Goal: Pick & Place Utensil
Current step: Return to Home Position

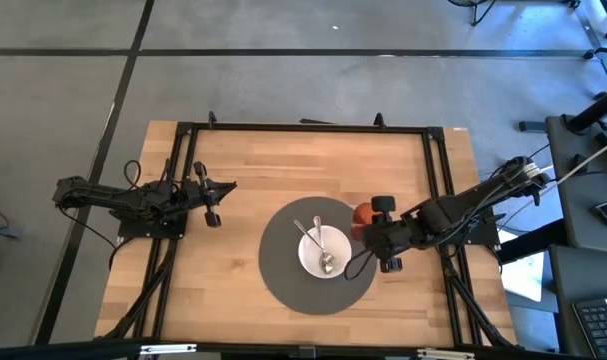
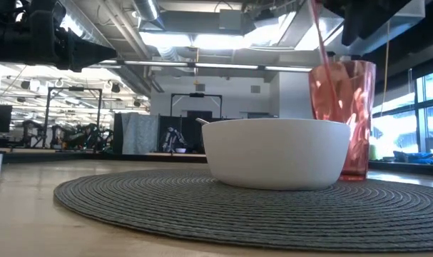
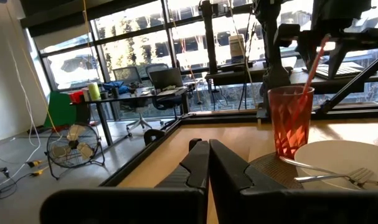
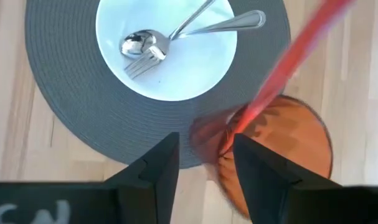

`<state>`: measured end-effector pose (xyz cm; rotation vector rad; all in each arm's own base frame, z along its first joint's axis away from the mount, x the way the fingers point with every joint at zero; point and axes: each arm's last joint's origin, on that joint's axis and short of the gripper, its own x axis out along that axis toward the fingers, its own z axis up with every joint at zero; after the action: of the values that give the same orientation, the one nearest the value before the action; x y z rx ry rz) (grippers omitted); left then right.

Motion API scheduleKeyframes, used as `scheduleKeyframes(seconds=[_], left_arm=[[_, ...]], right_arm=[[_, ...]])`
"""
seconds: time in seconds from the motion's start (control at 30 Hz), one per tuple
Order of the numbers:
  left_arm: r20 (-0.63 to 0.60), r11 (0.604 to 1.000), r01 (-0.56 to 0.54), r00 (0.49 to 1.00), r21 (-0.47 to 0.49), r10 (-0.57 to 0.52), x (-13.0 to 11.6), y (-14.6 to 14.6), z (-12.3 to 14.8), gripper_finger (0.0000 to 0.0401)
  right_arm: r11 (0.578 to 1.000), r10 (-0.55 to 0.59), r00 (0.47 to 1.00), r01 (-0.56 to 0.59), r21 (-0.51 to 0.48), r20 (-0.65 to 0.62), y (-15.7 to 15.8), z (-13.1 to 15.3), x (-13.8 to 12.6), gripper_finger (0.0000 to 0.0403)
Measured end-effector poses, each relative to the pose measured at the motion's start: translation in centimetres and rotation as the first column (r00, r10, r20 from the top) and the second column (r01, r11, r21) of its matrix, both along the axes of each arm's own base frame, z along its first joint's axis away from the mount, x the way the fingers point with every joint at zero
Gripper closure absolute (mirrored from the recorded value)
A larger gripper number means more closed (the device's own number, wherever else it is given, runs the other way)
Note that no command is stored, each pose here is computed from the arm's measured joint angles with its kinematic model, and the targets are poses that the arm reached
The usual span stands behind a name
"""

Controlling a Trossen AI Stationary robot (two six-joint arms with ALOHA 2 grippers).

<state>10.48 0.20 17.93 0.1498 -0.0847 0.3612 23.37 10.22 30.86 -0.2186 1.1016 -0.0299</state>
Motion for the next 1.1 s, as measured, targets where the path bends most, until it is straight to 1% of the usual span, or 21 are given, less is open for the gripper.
scheduleKeyframes(seconds=[0.13,0.17,0.2,0.23,0.27,0.33,0.4,0.43,0.53,0.6,0.63,0.73,0.87,0.93,0.97,1.03,1.07,1.1], left_arm=[[0.0,1.0,0.0,1.0,0.0,0.0,0.0,0.0,0.0,0.0396],[0.0,1.0,0.0,1.0,0.0,0.0,0.0,0.0,0.0,0.0397],[-0.003,1.0,0.0,1.0,0.001,0.0,0.0,0.0,0.0,0.0398],[-0.014,1.0,-0.001,1.0,0.003,0.001,0.0,0.0,-0.1,0.0399],[-0.033,1.0,-0.01,0.999,0.009,0.01,0.0,0.0,-0.3,0.04],[-0.058,0.998,-0.055,0.997,0.016,0.056,0.0,0.1,-0.5,0.04],[-0.07,0.994,-0.113,0.991,0.005,0.114,-0.1,0.3,-0.7,0.0398],[-0.074,0.991,-0.134,0.988,0.003,0.134,-0.1,0.3,-0.7,0.0397],[-0.078,0.993,-0.117,0.99,0.025,0.119,-0.1,0.3,-0.7,0.0399],[-0.079,0.995,-0.09,0.992,0.047,0.094,-0.1,0.2,-0.6,0.04],[-0.077,0.995,-0.083,0.993,0.055,0.087,0.0,0.2,-0.5,0.04],[-0.058,0.994,-0.068,0.996,0.08,0.073,0.0,0.2,-0.2,0.0398],[-0.033,0.992,0.016,0.999,0.128,-0.012,0.0,-0.1,0.1,0.04],[0.0,0.986,0.073,0.997,0.152,-0.074,0.0,-0.3,0.5,0.04],[0.017,0.977,0.121,0.992,0.175,-0.126,0.0,-0.4,0.7,0.0399],[0.057,0.95,0.22,0.97,0.22,-0.238,0.0,-0.7,1.2,0.0399],[0.081,0.941,0.245,0.96,0.234,-0.269,-0.1,-0.8,1.4,0.04],[0.103,0.941,0.242,0.957,0.235,-0.271,-0.2,-0.8,1.6,0.04]], right_arm=[[1.0,0.009,1.0,-0.009,0.009,0.007,0.1,0.4,0.0,0.0252],[0.999,0.034,0.999,-0.034,0.005,0.017,0.4,0.6,-0.1,0.0252],[0.997,0.083,0.996,-0.083,-0.011,0.043,0.8,0.8,-0.3,0.0252],[0.989,0.146,0.984,-0.143,-0.033,0.098,1.4,1.2,-0.5,0.0253],[0.979,0.203,0.964,-0.196,-0.059,0.173,2.1,1.7,-0.7,0.0255],[0.956,0.294,0.898,-0.281,-0.087,0.328,2.8,2.8,-1.5,0.0267],[0.933,0.346,0.831,-0.352,-0.069,0.436,2.7,3.7,-2.8,0.0285],[0.927,0.348,0.801,-0.372,-0.05,0.487,2.2,4.1,-3.6,0.0297],[0.919,0.315,0.719,-0.394,-0.01,0.62,0.5,4.2,-6.1,0.0343],[0.918,0.293,0.664,-0.397,-0.007,0.688,-0.9,3.8,-8.2,0.0379],[0.917,0.286,0.632,-0.398,-0.015,0.721,-1.7,3.5,-9.3,0.0391],[0.941,0.197,0.527,-0.339,-0.008,0.827,-4.0,1.7,-12.0,0.0392],[0.961,0.084,0.388,-0.274,0.028,0.918,-6.6,-0.9,-14.8,0.0398],[0.972,0.03,0.353,-0.23,0.056,0.935,-7.6,-1.9,-15.8,0.0398],[0.974,0.003,0.342,-0.214,0.075,0.94,-8.0,-2.4,-16.3,0.0398],[0.974,-0.039,0.335,-0.196,0.11,0.942,-8.5,-3.4,-16.8,0.0399],[0.972,-0.055,0.337,-0.196,0.127,0.94,-8.6,-3.9,-17.0,0.0399],[0.969,-0.067,0.333,-0.203,0.142,0.941,-8.7,-4.4,-17.1,0.04]])
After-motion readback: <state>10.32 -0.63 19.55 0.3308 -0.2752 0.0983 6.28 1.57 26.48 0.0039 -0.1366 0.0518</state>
